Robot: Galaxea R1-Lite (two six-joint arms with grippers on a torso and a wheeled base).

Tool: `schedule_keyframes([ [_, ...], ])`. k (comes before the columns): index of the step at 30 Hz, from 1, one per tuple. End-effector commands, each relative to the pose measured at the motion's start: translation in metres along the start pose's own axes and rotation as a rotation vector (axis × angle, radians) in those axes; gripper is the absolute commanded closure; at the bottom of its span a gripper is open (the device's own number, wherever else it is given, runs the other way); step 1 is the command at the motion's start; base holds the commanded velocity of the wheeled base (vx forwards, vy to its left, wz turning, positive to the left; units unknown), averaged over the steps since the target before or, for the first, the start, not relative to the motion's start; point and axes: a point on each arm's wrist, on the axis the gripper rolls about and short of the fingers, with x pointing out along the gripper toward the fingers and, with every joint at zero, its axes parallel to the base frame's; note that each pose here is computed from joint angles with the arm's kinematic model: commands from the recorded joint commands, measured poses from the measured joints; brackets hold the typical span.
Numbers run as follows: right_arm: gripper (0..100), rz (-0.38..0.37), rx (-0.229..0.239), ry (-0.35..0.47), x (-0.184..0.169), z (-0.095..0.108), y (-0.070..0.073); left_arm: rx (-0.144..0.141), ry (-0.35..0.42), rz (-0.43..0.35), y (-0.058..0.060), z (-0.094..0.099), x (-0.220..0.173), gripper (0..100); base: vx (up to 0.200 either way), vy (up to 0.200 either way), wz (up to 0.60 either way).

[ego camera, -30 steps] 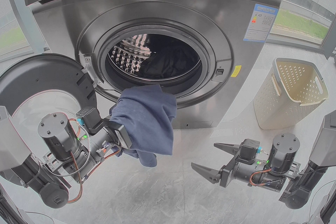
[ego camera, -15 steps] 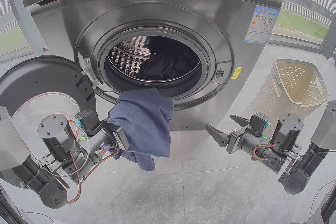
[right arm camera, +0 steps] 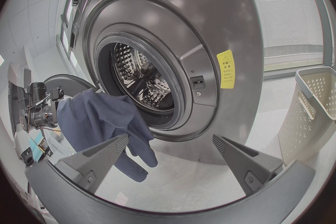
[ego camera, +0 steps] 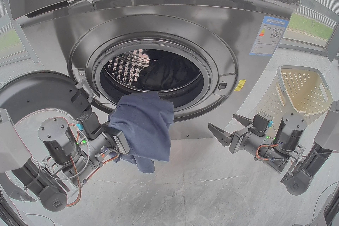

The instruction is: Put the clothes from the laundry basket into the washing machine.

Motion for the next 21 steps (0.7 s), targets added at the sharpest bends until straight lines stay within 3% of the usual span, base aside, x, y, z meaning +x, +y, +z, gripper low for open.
schedule_keyframes([
  [1,0,0.001,0.000,-0.001,0.0000,0.0002,0.0001,0.000,0.001,0.001,0.0001,-0.0003,0.0001,100,0.000,0.200,0.00],
  [16,0,0.000,0.002,0.007,-0.0009,-0.0014,-0.0001,0.008,0.021,0.007,0.0010,-0.0061,0.0024,100,0.000,0.000,0.00],
  [21,0,0.001,0.002,0.010,-0.0010,-0.0021,0.0002,0.007,0.021,0.009,0.0011,-0.0062,0.0029,100,0.200,0.000,0.00],
])
